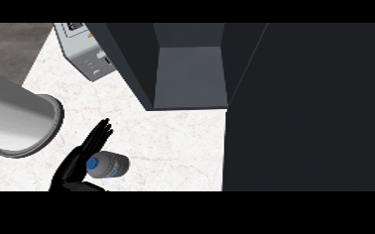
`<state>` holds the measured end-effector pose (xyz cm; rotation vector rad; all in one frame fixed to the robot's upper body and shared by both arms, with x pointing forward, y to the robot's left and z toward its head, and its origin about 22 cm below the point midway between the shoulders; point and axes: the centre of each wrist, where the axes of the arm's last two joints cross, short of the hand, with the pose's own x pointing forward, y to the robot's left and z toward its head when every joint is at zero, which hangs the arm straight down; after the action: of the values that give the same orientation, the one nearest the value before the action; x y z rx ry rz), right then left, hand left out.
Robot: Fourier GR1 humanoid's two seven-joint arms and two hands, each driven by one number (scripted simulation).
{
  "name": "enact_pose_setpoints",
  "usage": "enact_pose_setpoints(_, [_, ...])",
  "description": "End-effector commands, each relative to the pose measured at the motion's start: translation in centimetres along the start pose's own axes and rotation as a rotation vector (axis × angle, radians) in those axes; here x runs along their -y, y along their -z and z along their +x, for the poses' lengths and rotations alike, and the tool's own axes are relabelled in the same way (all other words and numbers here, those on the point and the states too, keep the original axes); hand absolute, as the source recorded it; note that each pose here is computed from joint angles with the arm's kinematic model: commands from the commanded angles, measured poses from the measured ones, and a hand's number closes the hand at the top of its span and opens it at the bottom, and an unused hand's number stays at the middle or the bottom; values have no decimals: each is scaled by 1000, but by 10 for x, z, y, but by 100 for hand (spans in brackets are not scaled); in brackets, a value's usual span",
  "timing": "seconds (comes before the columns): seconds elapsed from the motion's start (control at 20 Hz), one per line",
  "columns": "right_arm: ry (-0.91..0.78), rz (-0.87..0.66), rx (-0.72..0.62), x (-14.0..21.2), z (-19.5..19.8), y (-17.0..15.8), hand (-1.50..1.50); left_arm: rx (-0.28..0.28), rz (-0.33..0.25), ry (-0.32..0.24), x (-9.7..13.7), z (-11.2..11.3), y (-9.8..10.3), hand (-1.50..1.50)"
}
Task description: Pick up the bottled water, place it into the cabinet and close the cabinet
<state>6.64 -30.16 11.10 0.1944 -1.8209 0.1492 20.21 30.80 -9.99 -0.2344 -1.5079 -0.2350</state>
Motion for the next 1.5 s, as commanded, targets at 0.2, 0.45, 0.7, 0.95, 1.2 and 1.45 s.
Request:
enact_pose_setpoints(0.2, [62,17,95,-25,46,-9,-150,8,-90,-141,5,-29,-4,-150])
enact_pose_setpoints(0.45, [48,20,91,-17,44,-11,-150,34,-107,-174,-4,-45,-4,-150])
enact_pose_setpoints(0.7, [43,-4,92,-18,48,-14,-150,37,-109,-339,18,-53,14,150])
enact_pose_setpoints(0.95, [31,43,87,-12,52,-14,-150,78,-141,-363,24,-45,33,150])
enact_pose_setpoints(1.2, [26,2,78,-14,45,-17,-150,144,-147,-336,30,-51,16,150])
enact_pose_setpoints(1.45, [25,-7,98,-10,41,-17,-150,245,182,-312,-11,-37,15,150])
